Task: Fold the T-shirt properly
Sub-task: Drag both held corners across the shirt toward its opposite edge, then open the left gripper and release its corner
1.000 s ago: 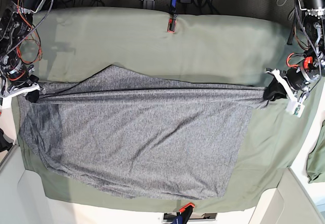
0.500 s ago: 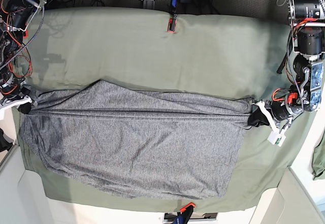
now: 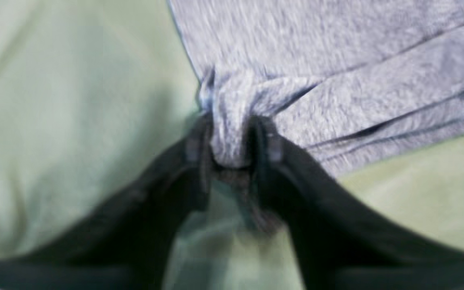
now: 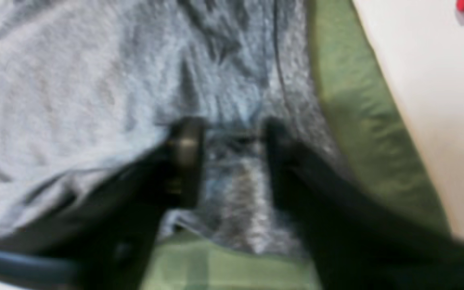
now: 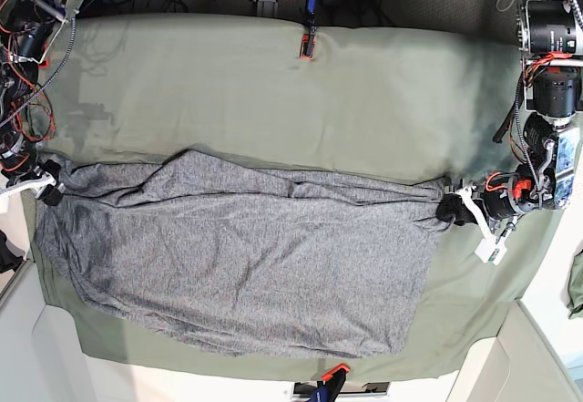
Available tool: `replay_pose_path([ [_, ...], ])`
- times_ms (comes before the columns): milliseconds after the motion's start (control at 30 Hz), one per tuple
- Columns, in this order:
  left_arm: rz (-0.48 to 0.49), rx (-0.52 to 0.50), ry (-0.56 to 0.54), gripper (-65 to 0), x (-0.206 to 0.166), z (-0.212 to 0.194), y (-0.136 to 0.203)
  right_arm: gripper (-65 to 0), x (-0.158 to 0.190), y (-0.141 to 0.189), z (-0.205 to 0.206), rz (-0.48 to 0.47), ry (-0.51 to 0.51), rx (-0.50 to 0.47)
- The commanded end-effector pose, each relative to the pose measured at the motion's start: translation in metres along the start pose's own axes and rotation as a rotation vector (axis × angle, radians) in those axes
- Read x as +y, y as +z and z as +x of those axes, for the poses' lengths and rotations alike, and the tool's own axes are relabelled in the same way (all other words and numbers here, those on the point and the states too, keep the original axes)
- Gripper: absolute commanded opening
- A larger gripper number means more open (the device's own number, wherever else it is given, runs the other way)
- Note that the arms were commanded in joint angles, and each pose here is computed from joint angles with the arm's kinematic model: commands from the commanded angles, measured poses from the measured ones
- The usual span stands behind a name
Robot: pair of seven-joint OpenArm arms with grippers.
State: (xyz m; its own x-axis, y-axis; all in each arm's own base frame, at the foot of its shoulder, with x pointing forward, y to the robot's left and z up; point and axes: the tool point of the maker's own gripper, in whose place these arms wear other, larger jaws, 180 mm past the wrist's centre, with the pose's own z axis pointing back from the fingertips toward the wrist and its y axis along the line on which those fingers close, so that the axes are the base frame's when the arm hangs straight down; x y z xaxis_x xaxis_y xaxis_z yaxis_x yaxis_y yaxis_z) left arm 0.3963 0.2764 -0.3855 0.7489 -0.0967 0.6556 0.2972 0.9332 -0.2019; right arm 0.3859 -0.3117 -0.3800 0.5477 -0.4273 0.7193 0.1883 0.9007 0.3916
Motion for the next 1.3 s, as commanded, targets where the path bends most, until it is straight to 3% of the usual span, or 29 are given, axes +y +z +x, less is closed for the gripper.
replay_pose_path([
  [0, -0.008, -0.077, 0.012, -41.5, 0.004, 0.028, 0.012, -32.0, 0.004, 0.004, 0.026, 0.024, 0.003, -0.061],
  [200, -0.041, -0.169, 0.084, -41.5, 0.010, 0.047, 0.043, -32.0, 0.025, 0.020, 0.026, 0.114, 0.030, -0.048],
  [400, -0.063, -0.197, 0.151, -41.5, 0.013, 0.029, 0.067, -32.0, 0.018, 0.052, 0.018, 0.070, 0.120, -0.070],
  [633, -0.087, -0.127, 0.181, -41.5, -0.003, -0.024, 0.065, -32.0, -0.017, 0.073, -0.009, -0.026, 0.085, -0.056],
  [800, -0.104, -0.128, 0.203, -41.5, -0.012, -0.033, 0.056, -32.0, -0.032, 0.071, -0.009, -0.099, 0.042, -0.071],
  [1267, -0.119, -0.128, 0.213, -41.5, -0.026, -0.039, 0.042, -32.0, -0.027, 0.050, -0.015, -0.137, 0.022, -0.055],
])
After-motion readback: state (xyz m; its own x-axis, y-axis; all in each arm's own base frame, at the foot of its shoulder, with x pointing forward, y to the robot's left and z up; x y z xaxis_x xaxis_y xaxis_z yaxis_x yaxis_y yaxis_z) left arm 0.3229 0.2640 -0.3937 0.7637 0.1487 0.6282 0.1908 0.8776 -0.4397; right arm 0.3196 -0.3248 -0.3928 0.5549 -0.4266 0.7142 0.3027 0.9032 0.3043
